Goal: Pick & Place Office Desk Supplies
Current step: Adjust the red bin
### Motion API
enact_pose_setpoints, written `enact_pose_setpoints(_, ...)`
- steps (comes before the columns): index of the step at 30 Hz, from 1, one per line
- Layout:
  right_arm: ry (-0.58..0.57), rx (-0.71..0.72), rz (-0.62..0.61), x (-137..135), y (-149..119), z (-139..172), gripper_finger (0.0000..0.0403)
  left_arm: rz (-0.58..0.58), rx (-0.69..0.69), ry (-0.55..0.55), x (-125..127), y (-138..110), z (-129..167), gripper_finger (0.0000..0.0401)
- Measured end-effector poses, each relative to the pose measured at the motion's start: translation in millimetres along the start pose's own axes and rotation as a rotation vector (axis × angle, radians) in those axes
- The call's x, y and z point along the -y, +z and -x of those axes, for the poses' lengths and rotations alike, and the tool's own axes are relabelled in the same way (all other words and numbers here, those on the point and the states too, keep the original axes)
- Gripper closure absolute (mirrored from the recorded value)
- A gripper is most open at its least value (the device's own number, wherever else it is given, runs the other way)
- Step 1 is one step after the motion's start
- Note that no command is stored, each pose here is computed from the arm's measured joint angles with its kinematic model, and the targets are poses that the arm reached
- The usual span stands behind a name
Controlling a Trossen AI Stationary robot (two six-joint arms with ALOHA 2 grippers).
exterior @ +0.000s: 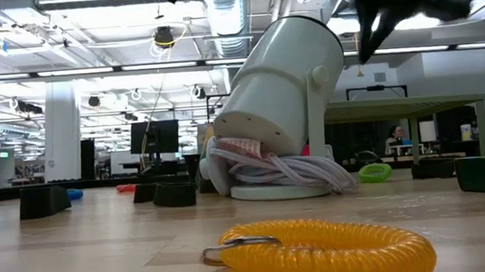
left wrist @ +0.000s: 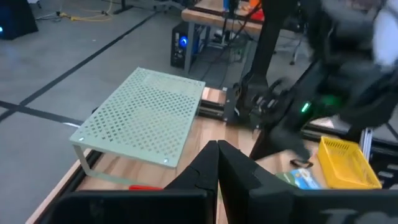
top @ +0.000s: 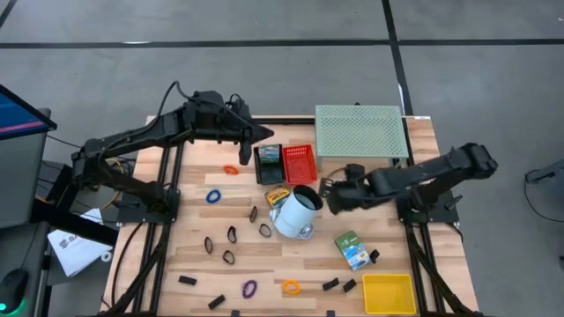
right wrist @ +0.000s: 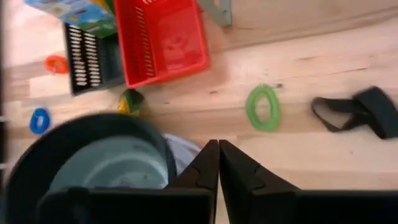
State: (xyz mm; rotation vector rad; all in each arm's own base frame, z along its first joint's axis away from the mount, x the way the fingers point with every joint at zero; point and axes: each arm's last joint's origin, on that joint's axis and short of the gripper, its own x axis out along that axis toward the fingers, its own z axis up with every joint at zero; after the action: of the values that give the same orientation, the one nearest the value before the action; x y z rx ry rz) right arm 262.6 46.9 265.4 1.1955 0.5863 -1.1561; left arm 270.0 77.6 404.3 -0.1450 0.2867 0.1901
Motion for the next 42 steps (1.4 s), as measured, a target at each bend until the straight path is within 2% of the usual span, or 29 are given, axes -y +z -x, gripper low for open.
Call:
enact_pose_setpoints(4, 0.078, -0.061, -0.082, 7.6, 10.2, -29.8, 0.04, 0.004, 0.012, 0.0, 0.5, 1.8, 3.6, 0.0401)
enact_pose_setpoints(10, 0.232, -0.063, -0.22, 40.0, 20.2, -63.6, 0.0401, 0.002, 0.041, -0.01, 3.5, 5.6, 11.1, 0.0401)
enact_pose_setpoints(17, 0.259, 0.007, -0.317, 61.3, 21.6, -88.6, 0.0402, 0.0, 0.052, -0.007, 3.8, 7.7, 20.3, 0.0401)
enact_pose_setpoints(30, 0.302, 0.036, -0.367, 47.5, 11.5, -132.6, 0.0403, 0.02, 0.051, -0.007, 3.8, 7.8, 22.0, 0.0401)
enact_pose_setpoints(35, 0.288, 0.068, -0.391, 48.8, 9.8, -139.0, 0.0403, 0.022, 0.049, -0.007, 3.9, 7.8, 23.4, 0.0401)
enact_pose_setpoints(42, 0.353, 0.077, -0.369, 41.5, 13.8, -138.3, 0.0403, 0.021, 0.047, -0.007, 3.9, 7.7, 23.4, 0.0401)
